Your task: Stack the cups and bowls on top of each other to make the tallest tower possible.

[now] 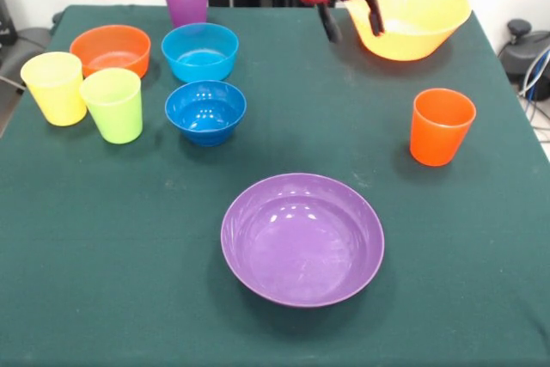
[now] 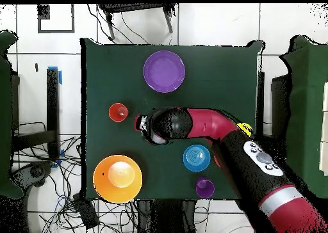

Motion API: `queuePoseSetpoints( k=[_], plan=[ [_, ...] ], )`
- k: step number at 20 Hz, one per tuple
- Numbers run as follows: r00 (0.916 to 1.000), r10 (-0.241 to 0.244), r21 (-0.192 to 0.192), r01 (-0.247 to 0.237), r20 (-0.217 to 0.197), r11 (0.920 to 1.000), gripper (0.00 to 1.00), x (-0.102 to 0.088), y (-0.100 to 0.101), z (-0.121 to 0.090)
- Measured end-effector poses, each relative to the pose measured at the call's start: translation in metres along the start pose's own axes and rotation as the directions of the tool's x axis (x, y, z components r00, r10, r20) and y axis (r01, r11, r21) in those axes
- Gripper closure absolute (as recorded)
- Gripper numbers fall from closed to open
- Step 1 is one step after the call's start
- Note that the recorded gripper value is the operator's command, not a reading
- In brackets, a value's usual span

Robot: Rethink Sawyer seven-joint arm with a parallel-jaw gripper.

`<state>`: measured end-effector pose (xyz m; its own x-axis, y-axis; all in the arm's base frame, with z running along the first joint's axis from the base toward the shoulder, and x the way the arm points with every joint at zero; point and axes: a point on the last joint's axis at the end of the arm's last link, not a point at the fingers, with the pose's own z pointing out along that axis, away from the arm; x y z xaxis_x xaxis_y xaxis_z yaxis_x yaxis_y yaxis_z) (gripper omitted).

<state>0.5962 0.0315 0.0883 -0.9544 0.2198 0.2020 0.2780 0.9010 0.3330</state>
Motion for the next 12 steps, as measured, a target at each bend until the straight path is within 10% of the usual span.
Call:
queuePoseSetpoints(
  k=[12],
  plan=[
    [0.9969, -0.043, 0.003, 0.043, -0.066, 0.9991, 0.0, 0.001, -0.003, -0.035]
  ],
)
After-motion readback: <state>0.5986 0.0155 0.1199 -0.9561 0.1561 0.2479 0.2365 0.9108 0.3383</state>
